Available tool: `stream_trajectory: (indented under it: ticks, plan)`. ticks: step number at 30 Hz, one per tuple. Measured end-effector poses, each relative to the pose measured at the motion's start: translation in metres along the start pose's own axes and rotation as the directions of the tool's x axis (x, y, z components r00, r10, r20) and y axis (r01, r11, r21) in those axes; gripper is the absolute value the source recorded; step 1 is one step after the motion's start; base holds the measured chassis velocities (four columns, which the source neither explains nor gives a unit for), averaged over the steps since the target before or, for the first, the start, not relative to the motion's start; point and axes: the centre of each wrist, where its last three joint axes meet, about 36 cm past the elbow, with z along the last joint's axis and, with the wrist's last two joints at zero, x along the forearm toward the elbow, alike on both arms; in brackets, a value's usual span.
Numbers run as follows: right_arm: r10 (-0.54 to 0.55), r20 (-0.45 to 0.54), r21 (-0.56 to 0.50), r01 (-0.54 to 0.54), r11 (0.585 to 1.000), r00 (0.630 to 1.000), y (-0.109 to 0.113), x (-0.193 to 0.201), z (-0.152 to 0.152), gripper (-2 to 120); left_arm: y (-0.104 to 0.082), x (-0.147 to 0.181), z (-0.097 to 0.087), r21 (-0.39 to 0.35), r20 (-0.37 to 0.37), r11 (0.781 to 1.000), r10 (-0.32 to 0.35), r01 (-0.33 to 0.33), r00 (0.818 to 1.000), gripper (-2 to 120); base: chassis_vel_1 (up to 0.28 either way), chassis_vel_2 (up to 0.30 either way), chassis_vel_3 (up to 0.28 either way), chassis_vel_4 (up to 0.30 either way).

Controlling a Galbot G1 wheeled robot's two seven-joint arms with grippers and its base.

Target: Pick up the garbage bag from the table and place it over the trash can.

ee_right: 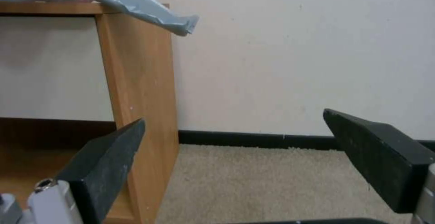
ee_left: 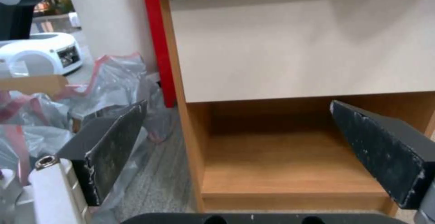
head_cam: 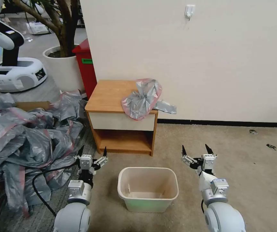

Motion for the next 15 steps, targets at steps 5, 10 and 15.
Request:
stream_trajectory:
  ticks: [5,10,15]
  plan:
    - [0.000,0.000,0.000,0.000,1.000,1.000,0.0000,0.0000,0.0000,100,0.0000,0.0000,0.0000,0.000,0.000,1.000,0.000,0.000,1.000,100,0.000,0.000,0.000,0.000]
    - [0.000,0.000,0.000,0.000,1.000,1.000,0.0000,0.0000,0.0000,100,0.0000,0.0000,0.0000,0.000,0.000,1.000,0.000,0.000,1.000,100,0.000,0.000,0.000,0.000]
    - [0.000,0.000,0.000,0.000,1.000,1.000,0.0000,0.0000,0.0000,100,0.0000,0.0000,0.0000,0.000,0.000,1.000,0.000,0.000,1.000,100,0.000,0.000,0.000,0.000]
